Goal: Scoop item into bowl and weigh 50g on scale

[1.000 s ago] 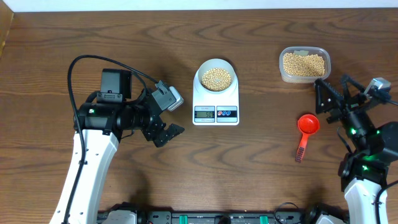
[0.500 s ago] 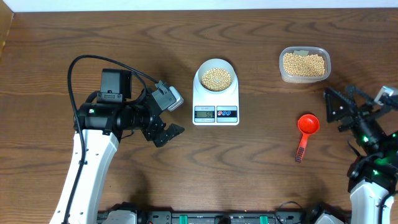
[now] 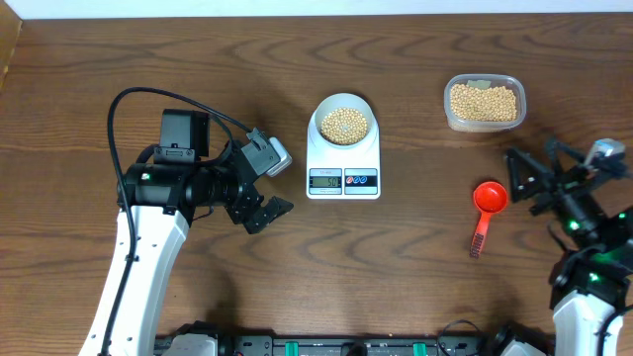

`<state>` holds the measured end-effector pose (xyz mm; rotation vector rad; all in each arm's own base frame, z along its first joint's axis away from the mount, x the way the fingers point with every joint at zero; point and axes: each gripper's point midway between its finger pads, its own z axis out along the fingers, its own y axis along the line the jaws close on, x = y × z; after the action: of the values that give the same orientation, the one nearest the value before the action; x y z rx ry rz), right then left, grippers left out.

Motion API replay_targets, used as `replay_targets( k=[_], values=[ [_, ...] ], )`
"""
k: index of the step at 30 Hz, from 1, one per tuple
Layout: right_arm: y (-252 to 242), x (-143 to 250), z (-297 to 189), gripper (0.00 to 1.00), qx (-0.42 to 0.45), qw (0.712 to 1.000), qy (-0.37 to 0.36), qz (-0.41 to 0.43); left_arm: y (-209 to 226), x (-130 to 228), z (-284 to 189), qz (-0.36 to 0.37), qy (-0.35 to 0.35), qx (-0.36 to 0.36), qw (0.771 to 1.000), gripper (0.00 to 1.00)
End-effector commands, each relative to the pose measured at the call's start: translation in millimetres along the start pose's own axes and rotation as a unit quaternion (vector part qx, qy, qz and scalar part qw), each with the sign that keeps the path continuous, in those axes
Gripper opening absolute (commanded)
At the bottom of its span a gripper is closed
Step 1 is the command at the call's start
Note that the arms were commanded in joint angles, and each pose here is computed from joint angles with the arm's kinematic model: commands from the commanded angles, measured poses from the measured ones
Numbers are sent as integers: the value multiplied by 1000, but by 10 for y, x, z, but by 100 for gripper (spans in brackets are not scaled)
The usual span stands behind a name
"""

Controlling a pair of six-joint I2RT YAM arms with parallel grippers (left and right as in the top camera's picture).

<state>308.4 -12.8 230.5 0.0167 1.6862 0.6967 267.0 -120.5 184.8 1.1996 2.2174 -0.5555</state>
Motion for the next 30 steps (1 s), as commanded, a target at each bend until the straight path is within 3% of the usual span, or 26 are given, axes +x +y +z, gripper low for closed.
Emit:
replay_targets(
  k=[1, 10, 21, 30],
  values=[
    [-129, 174, 45, 99, 66, 996, 0, -61, 15, -81, -74, 15, -11, -8, 1000, 99],
    [-102, 579, -42, 99, 113, 988, -6, -100, 15, -81, -74, 15, -11, -8, 1000, 99],
    [287, 559, -100, 99, 87, 976, -55, -190, 15, -81, -74, 15, -11, -8, 1000, 99],
    [425, 644, -193, 99, 83, 971, -90, -204, 15, -81, -74, 15, -11, -8, 1000, 99]
  ],
)
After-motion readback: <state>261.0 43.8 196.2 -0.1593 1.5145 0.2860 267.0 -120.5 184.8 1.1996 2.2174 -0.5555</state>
